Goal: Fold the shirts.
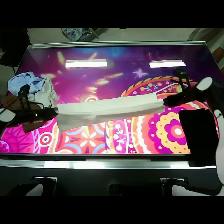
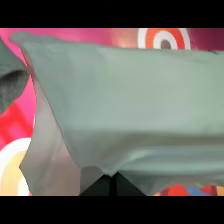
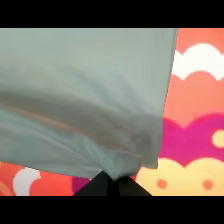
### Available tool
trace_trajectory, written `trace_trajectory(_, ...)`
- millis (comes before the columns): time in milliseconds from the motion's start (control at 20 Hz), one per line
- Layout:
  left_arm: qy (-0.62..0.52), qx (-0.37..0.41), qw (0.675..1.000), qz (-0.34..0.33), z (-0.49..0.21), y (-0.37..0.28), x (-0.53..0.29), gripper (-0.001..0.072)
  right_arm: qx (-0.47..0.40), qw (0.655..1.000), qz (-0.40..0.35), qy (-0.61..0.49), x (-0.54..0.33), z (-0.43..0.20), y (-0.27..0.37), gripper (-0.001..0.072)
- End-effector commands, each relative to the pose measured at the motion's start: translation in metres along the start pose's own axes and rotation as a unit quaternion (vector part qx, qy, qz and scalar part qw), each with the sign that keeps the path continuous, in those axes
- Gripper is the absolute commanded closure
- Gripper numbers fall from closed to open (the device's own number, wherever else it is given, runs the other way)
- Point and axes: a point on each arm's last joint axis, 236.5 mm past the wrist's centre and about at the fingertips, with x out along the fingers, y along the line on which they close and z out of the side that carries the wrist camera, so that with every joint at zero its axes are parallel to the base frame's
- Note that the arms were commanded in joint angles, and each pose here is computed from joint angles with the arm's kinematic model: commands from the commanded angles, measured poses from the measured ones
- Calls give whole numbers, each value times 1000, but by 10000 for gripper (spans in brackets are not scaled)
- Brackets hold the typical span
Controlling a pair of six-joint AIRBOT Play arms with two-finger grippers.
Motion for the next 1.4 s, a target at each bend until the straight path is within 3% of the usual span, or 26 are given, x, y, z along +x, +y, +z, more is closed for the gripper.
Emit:
trace_trajectory(0, -14, -24, 1000, 12, 38, 15, 32, 680, -3, 1000, -21, -9, 27, 39, -10, 672)
trace_trajectory(550, 122, -72, 990, 15, -4, 43, 114, 665, 67, 996, 31, 55, 113, 8, -11, 669)
trace_trajectory(600, 124, -72, 990, 14, -4, 43, 112, 574, 66, 996, 31, 52, 110, 10, -11, 664)
trace_trajectory(650, 129, -73, 989, 12, -4, 43, 108, 406, 62, 996, 31, 50, 104, 14, -11, 576)
trace_trajectory(700, 137, -74, 988, 8, -4, 42, 103, 259, 51, 997, 33, 48, 96, 18, -8, 414)
trace_trajectory(800, 158, -66, 985, -3, -2, 36, 91, 230, 11, 998, 38, 39, 76, 27, -6, 67)
trace_trajectory(850, 163, -56, 985, -9, 0, 32, 84, 232, 18, 999, 39, 29, 68, 29, -10, 12)
trace_trajectory(1150, 113, -5, 993, -25, 29, -4, 43, 240, 164, 981, 103, 28, 72, 3, -50, 13)
trace_trajectory(1350, 69, 33, 995, -64, 41, -59, 17, 240, 220, 959, 169, 61, 106, -10, -28, 31)
